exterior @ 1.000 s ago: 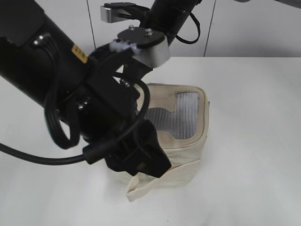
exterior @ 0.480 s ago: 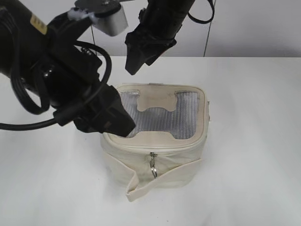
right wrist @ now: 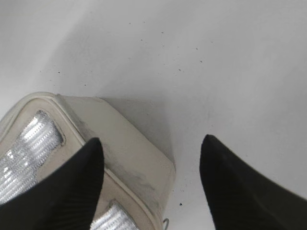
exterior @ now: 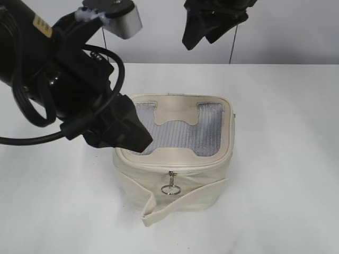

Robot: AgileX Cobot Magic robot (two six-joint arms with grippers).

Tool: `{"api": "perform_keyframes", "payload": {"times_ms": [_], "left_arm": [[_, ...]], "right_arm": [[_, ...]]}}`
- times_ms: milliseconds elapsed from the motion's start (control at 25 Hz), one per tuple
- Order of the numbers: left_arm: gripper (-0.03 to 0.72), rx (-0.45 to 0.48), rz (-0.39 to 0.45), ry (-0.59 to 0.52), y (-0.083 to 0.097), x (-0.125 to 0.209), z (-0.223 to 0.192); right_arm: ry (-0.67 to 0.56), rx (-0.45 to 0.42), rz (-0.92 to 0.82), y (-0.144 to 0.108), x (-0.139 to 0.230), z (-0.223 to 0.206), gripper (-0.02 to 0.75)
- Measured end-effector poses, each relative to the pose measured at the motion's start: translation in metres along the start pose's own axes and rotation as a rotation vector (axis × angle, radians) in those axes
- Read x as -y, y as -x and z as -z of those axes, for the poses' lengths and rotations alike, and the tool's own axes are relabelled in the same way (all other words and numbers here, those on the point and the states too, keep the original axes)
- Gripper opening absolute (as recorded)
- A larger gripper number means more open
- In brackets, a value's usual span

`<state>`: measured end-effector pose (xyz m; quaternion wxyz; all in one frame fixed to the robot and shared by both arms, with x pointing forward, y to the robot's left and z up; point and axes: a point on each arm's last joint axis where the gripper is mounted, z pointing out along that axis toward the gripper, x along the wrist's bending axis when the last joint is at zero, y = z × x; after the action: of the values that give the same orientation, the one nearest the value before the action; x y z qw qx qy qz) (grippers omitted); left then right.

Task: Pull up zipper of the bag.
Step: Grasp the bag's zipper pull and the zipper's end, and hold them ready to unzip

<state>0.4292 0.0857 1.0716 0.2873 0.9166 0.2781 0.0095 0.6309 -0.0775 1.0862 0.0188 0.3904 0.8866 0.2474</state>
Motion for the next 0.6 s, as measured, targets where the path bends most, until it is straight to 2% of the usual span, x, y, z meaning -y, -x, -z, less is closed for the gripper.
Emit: {"api": "perform_keyframes", "payload": {"times_ms": [240,600], "left_arm": [[0.403,0.0,0.0,0.001,0.0,0.0,0.0],[0.403,0.0,0.0,0.002,0.0,0.0,0.0]], "right_arm": [[-0.005,0.034,-0.076,0.023,0.022,0.026,0.495],[-0.01,0.033,-0.086,0.024,0.026,0.028,0.495]]}}
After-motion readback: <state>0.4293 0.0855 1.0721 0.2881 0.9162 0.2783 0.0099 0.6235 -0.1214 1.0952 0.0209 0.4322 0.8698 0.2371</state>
